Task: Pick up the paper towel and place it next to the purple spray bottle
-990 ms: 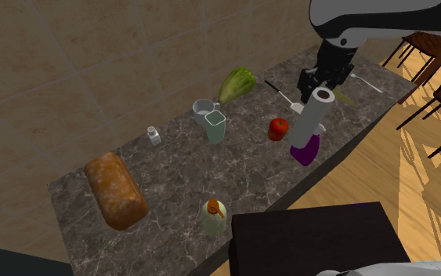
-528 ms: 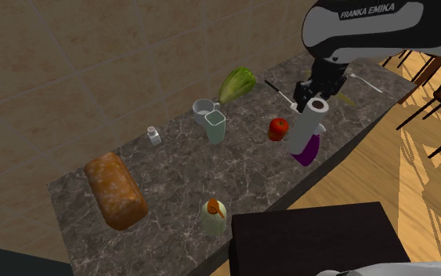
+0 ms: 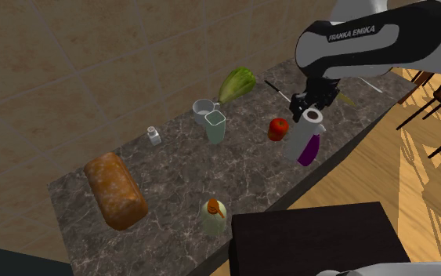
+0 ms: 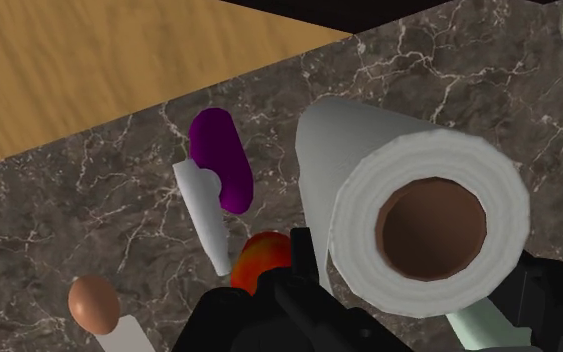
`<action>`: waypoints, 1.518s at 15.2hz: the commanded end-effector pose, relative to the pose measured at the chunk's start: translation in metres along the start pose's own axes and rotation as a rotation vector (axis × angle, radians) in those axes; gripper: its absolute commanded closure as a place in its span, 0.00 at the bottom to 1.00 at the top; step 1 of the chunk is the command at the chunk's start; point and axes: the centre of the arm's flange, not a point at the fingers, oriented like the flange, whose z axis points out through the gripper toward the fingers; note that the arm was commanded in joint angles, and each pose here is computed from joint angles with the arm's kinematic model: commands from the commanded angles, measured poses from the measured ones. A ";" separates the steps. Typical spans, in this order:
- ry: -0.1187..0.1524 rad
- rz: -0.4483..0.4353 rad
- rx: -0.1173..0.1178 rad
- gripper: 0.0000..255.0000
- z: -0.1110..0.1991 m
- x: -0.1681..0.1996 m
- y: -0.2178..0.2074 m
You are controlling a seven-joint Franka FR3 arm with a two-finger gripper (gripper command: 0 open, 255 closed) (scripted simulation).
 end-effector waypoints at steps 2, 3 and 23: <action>0.001 0.000 0.000 1.00 0.015 0.001 0.001; 0.001 0.000 0.000 1.00 0.020 0.001 0.001; 0.001 0.000 0.000 1.00 0.126 0.006 0.007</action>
